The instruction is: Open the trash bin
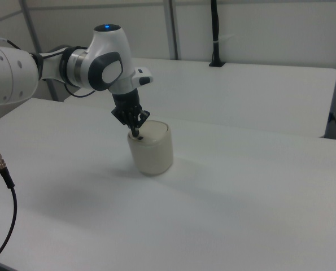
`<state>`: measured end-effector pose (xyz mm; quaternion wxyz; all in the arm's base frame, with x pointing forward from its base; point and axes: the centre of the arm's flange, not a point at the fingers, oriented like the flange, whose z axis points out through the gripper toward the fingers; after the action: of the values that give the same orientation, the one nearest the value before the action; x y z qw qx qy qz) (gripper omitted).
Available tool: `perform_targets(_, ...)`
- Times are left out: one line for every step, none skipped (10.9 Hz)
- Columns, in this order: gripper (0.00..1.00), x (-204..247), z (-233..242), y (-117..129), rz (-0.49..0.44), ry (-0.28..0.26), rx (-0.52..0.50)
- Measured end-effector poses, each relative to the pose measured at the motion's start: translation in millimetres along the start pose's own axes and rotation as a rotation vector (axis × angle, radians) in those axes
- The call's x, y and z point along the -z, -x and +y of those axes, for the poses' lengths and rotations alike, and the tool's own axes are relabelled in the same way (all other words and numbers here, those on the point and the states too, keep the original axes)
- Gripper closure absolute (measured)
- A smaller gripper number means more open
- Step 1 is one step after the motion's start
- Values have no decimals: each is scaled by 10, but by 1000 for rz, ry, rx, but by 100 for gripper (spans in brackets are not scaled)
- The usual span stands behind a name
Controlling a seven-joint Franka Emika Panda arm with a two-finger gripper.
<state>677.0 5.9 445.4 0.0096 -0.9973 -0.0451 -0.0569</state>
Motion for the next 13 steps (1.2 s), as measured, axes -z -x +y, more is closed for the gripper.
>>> perform_targets(99,-33,-2,-4,-4,1,1)
perform_targets(99,-33,-6,-8,-4,3,3)
perform_targets(99,-33,-12,-9,-5,6,6)
perform_targets(99,-34,-15,-10,-5,9,8)
perform_targets(99,-24,-12,-13,-3,10,8)
perform_targets(99,41,30,-27,9,15,3)
perform_targets(99,207,133,-34,35,25,-9)
perform_targets(99,463,284,15,51,32,-31)
perform_targets(99,765,435,121,50,36,-51)
perform_targets(95,1059,545,270,32,35,-65)
perform_targets(81,1305,621,428,10,29,-71)
perform_targets(68,1487,662,567,-13,23,-80)
perform_targets(52,1590,670,674,-42,15,-85)
